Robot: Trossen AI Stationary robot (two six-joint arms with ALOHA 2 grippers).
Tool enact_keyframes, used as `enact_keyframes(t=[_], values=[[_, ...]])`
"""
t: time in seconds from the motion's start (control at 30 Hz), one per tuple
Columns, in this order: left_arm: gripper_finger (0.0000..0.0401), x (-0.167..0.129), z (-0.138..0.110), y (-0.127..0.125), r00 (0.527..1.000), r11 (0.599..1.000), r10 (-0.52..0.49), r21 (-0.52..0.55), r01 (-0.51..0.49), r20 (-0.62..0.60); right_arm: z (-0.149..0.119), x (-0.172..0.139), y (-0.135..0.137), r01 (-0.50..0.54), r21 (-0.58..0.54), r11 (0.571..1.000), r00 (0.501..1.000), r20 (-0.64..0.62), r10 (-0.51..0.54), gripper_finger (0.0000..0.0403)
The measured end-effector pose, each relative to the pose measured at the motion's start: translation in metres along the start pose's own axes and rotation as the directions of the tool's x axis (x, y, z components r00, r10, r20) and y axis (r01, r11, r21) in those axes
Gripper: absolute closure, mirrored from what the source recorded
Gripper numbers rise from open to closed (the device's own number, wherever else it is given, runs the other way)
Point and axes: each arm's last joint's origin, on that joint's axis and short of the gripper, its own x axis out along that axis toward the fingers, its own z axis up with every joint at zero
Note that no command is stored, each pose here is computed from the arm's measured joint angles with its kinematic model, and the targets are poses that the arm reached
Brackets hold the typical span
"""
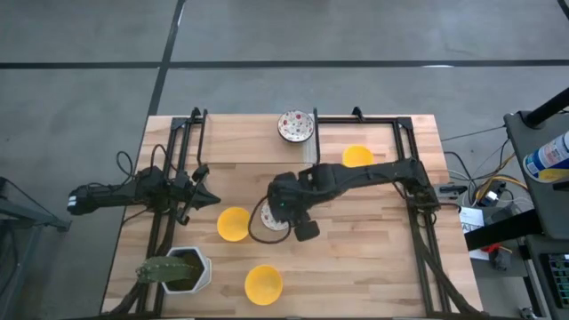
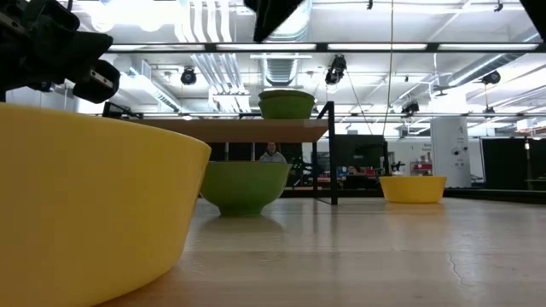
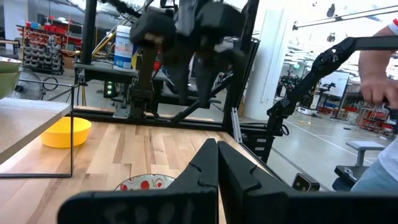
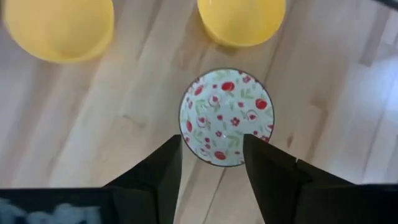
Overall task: Pick & Place Mini bowls
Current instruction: Stack the bottom white patterned bowl on top of the white patterned bowl on the shelf
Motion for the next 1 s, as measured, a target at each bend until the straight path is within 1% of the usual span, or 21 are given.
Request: enact_keyframes(t=[0.17, 0.27, 0.37, 0.5, 0.63, 1.0], values=[[0.0401, 0.000, 0.000, 0.000, 1.000, 1.000, 0.000, 0.000, 0.000, 0.000, -0.010, 0.037, 0.001, -0.007, -0.047, 0.999, 1.000, -0.031, 0.006, 0.0245], [0.0401, 0.000, 0.000, 0.000, 1.000, 1.000, 0.000, 0.000, 0.000, 0.000, -0.017, 0.058, 0.006, -0.020, -0.074, 0.997, 0.999, -0.049, 0.016, 0.0254], [0.0401, 0.000, 0.000, 0.000, 1.000, 1.000, 0.000, 0.000, 0.000, 0.000, -0.026, 0.074, 0.012, -0.039, -0.123, 0.992, 0.995, -0.091, 0.028, 0.0262], [0.0401, 0.000, 0.000, 0.000, 1.000, 1.000, 0.000, 0.000, 0.000, 0.000, -0.035, 0.092, 0.015, -0.043, -0.132, 0.990, 0.995, -0.095, 0.030, 0.0269], [0.0401, 0.000, 0.000, 0.000, 1.000, 1.000, 0.000, 0.000, 0.000, 0.000, -0.042, 0.105, 0.016, -0.038, -0.162, 0.986, 0.996, -0.087, 0.024, 0.0273], [0.0401, 0.000, 0.000, 0.000, 1.000, 1.000, 0.000, 0.000, 0.000, 0.000, -0.043, 0.121, 0.018, -0.007, -0.153, 0.988, 1.000, 0.003, 0.007, 0.0274]])
